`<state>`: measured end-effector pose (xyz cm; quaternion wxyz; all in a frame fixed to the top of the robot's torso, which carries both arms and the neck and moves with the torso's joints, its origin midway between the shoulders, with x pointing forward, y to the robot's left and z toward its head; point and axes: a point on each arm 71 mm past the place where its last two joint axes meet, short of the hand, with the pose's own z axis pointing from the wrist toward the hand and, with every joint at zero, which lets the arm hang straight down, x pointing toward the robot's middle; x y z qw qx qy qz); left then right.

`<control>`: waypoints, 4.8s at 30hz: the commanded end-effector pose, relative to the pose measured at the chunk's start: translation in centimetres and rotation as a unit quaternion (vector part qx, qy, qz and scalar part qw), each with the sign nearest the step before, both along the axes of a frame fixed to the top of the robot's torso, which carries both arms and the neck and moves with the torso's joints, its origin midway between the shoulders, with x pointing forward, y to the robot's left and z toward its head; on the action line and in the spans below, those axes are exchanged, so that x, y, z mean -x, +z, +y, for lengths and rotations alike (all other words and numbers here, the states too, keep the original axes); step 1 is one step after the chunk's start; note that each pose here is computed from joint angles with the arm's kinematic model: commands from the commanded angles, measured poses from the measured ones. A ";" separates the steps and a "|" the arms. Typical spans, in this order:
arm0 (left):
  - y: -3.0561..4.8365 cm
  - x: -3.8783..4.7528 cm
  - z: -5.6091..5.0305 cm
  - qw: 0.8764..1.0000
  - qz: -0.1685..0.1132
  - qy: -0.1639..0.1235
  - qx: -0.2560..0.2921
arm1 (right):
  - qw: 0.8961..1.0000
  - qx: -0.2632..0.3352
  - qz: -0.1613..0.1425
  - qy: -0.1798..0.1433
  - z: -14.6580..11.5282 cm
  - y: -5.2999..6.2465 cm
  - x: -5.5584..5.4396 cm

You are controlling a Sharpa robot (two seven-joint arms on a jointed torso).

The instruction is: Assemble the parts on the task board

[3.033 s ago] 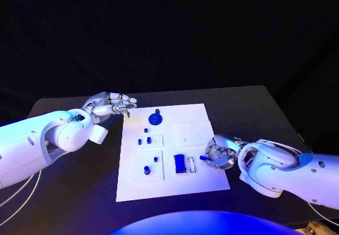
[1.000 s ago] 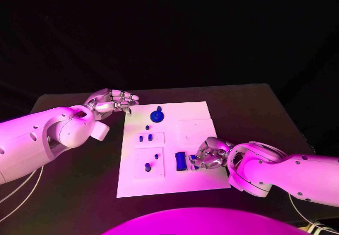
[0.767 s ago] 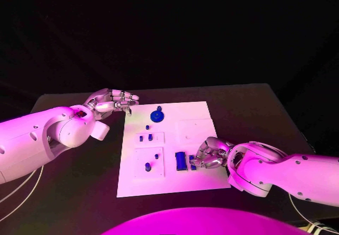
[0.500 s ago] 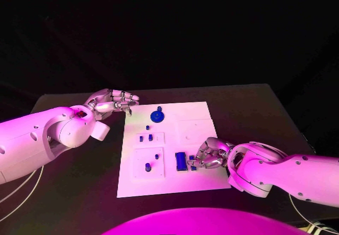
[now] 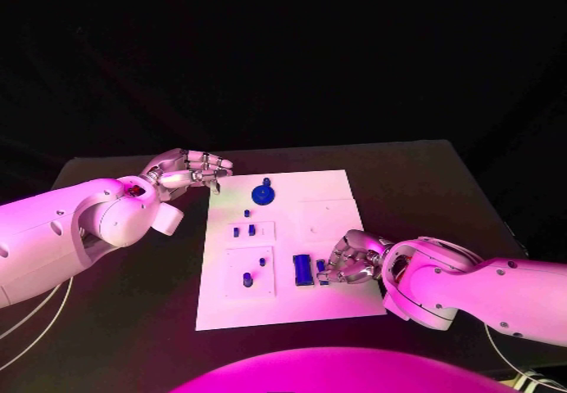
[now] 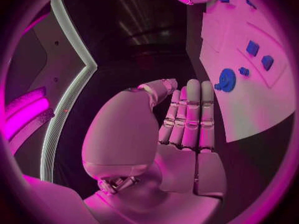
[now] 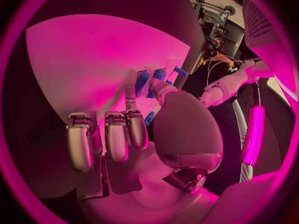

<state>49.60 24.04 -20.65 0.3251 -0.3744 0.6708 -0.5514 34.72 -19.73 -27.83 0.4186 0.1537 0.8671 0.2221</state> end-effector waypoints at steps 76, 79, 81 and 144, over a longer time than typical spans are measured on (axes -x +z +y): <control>-0.13 -0.07 -0.1 1.000 0.006 -0.006 0.000 | 0.999 -0.020 -0.020 0.041 -2.1 -0.2 -0.2; -0.14 -0.07 -0.1 1.000 0.006 -0.006 0.000 | 0.999 -0.021 -0.019 0.042 -2.0 -0.2 -0.1; -0.14 -0.08 -0.1 1.000 0.006 -0.006 -0.001 | 0.999 -0.021 -0.019 0.042 -2.0 -0.2 0.0; -0.23 -0.04 0.0 1.000 0.010 -0.007 -0.004 | 0.998 0.011 0.008 0.057 -1.2 -1.1 -0.3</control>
